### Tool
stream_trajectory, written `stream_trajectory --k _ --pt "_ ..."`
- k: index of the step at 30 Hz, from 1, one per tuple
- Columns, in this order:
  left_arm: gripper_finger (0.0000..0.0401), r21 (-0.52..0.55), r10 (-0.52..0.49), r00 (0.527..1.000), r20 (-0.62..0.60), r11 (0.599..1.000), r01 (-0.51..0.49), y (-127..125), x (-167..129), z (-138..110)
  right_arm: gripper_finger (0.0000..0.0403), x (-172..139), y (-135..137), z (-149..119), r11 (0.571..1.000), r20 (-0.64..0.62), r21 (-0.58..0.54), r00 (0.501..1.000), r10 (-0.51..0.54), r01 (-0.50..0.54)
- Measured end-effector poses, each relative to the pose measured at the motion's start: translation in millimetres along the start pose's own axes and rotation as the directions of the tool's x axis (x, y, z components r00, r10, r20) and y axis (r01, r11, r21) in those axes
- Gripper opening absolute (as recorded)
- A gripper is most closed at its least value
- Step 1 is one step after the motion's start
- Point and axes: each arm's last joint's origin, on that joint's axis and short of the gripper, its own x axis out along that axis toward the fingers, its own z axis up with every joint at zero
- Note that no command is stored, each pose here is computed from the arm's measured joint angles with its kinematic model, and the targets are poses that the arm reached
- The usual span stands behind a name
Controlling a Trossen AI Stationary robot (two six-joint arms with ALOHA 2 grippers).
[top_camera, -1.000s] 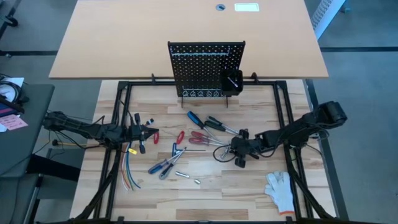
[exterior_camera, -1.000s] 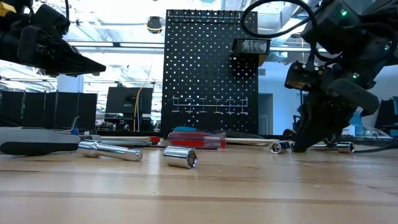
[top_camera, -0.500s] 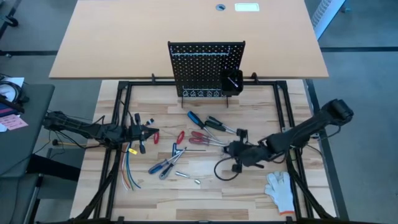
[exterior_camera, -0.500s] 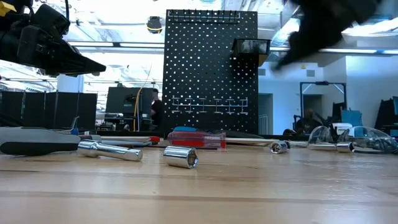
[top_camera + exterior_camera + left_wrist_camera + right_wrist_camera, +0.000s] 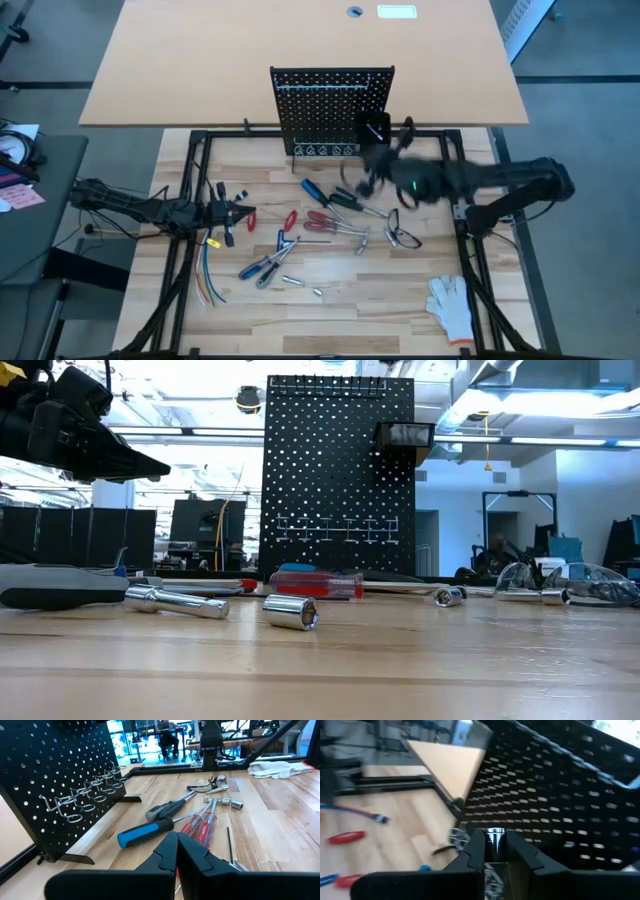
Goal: Hang tools onto peg board
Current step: Put the socket into the bin of the pegboard
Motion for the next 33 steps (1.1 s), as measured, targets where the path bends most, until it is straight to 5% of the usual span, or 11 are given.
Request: stream_trajectory --k 11,25,33 --pt "0.0 0.0 0.0 1.0 0.0 1.0 0.0 0 0 0 0.0046 68 -52 -4 0.993 -0.37 0.063 0.926 -0.073 0.103" --pt "0.0 0.0 0.0 1.0 0.0 1.0 0.0 0 0 0 0.0061 84 -64 -21 0.99 -0.494 0.117 0.869 -0.013 0.082" --pt "0.0 0.0 0.0 1.0 0.0 1.0 0.0 0 0 0 0.0142 83 -64 -21 0.992 -0.497 0.103 0.867 -0.014 0.075"
